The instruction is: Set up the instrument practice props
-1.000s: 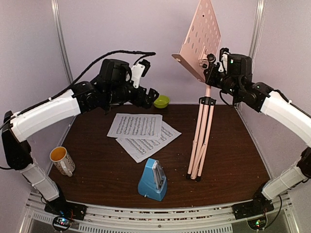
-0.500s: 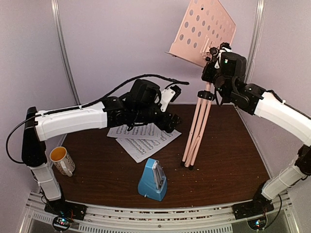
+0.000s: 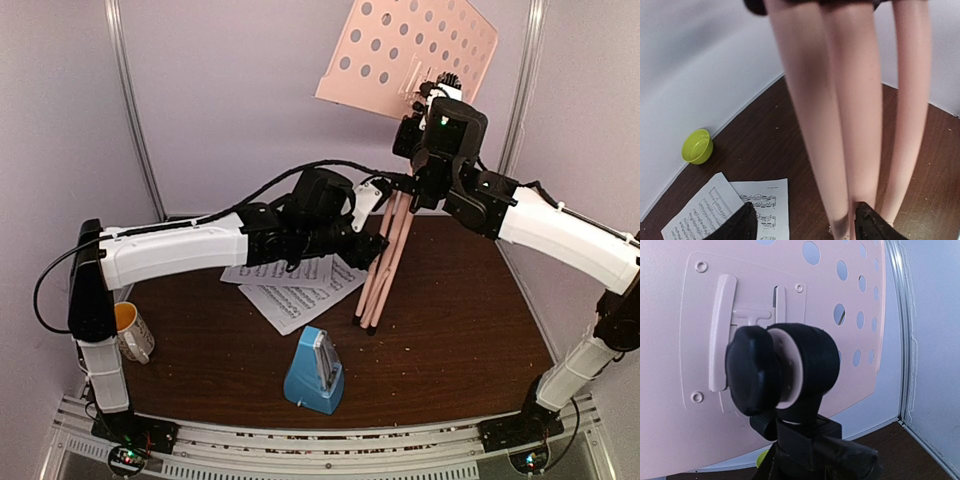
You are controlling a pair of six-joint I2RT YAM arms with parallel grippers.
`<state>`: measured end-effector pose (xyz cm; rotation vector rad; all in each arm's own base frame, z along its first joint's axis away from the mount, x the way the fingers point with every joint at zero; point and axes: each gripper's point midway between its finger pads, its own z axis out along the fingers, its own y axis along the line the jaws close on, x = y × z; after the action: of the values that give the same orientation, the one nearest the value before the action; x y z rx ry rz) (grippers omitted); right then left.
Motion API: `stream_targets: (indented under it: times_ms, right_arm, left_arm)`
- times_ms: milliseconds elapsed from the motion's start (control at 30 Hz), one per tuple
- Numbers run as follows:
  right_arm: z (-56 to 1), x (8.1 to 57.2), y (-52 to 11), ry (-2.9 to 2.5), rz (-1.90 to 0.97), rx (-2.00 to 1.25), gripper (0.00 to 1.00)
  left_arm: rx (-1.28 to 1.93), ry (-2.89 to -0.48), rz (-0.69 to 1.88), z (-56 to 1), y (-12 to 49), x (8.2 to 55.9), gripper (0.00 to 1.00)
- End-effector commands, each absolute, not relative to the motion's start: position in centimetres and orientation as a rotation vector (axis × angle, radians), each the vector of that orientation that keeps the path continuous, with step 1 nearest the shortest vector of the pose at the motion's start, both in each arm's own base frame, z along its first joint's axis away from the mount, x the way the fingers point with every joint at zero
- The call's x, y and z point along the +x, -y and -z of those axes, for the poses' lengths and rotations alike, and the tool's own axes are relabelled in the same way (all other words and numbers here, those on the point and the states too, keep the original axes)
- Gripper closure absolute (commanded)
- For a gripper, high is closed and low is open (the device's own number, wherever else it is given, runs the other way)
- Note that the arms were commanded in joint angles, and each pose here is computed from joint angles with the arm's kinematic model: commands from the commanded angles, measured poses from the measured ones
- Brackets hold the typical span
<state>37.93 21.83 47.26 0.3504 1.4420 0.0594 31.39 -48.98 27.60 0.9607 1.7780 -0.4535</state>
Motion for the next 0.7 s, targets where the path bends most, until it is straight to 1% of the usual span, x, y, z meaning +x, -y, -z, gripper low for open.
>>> stream_targets:
  times_ms: [0,100,200,433,667]
  right_arm:
    - [-56.2,34.0,-16.8,-1.187,-0.261,0.626,1.00]
    - [-56.0,33.7,-16.6,-1.189,-0.264,0.627,1.00]
    - [-55.8,33.5,-16.5,-1.191,-0.281,0.643,1.00]
    - [-54.9,33.1,-16.6,-1.196,-0.329,0.700,1.00]
    - [-54.7,33.0,-16.8,-1.206,-0.356,0.743,1.00]
  left_arm:
    - [0.852,-1.729,0.329,-29.6,48.2,33.7,0.35]
    - [0.847,-1.723,0.295,-29.6,48.2,34.2,0.41]
    - [0.849,-1.711,0.269,-29.6,48.4,34.6,0.44]
    - [0.766,-1.705,0.239,-30.4,48.6,36.0,0.43]
    - [0.677,-1.705,0.180,-30.8,48.2,38.1,0.46]
